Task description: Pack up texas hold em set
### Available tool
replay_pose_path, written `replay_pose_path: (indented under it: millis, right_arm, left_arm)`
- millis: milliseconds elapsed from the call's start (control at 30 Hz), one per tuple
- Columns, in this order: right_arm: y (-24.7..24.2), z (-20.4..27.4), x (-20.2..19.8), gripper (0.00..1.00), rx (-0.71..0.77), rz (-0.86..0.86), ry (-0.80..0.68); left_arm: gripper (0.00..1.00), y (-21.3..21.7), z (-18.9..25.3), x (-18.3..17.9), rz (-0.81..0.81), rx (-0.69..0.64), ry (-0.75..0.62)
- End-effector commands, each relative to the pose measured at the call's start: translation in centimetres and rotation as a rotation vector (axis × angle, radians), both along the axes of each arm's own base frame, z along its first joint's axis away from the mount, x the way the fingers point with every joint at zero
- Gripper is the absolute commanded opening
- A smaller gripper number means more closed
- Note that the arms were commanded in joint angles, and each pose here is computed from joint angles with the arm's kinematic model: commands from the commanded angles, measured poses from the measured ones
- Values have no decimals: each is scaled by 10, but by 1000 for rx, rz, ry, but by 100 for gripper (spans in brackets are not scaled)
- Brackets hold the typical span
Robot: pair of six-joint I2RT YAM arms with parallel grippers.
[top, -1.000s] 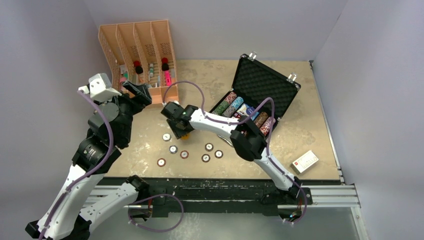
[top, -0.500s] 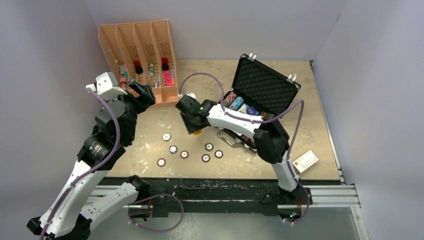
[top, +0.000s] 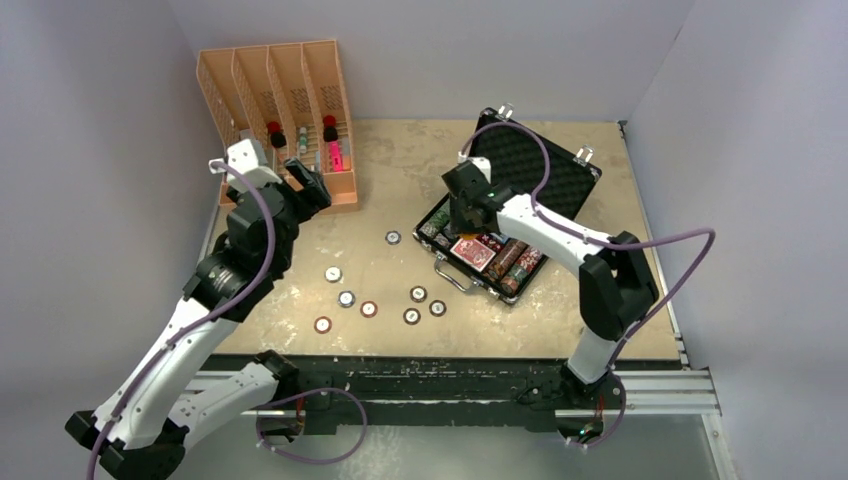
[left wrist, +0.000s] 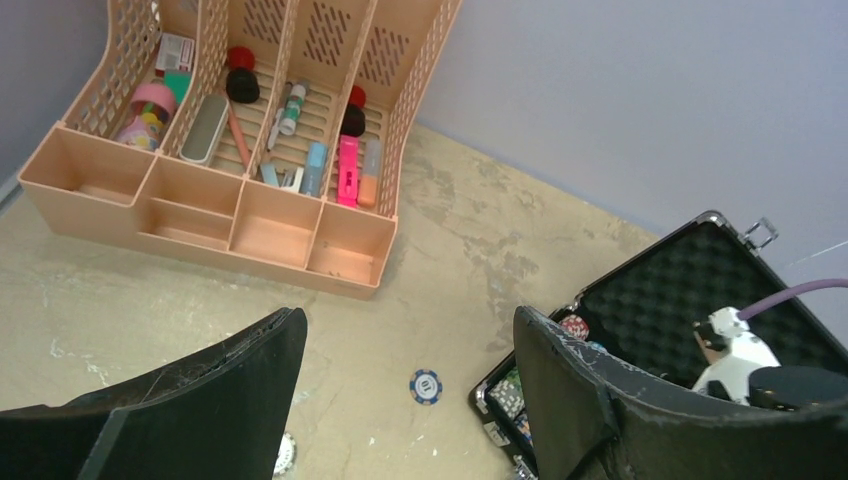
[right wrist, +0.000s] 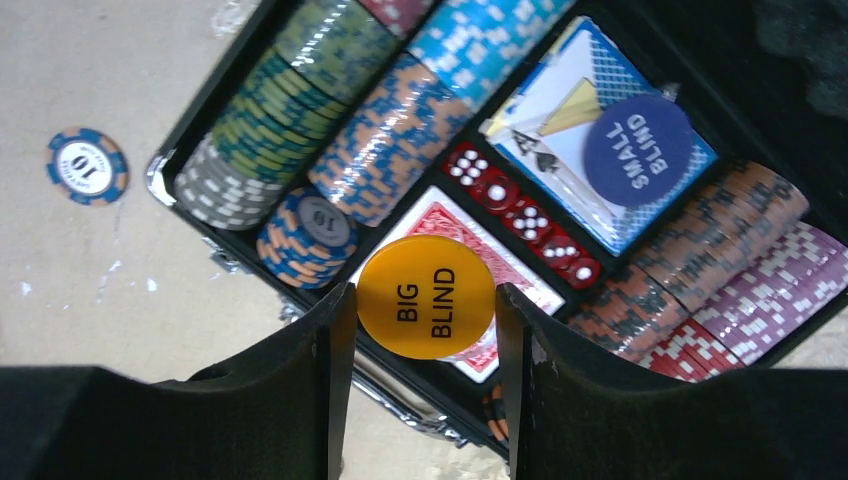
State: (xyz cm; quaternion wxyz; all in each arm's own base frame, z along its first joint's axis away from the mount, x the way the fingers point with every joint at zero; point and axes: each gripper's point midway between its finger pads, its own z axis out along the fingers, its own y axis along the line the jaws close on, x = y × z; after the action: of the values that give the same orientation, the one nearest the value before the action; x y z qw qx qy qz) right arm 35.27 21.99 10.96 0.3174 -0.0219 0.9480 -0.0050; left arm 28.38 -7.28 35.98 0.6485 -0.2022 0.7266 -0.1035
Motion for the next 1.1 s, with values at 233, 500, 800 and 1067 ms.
replay_pose_path:
  millis: [233, 500, 800, 1067]
  right_arm:
    - [-11, -28, -13, 52, 37, -21, 47]
    - [-13, -46, -21, 55, 30, -7, 87]
    - [-20, -41, -28, 57, 9, -26, 106]
    - [-19, -23, -21, 57, 17, -45, 74]
  left_arm:
    - [75, -14, -4, 14, -20, -35, -8]
    - [75, -21, -13, 21, -28, -32, 17]
    - [75, -21, -15, 23, -23, -25, 23]
    - [75, -19, -16, 22, -16, -20, 25]
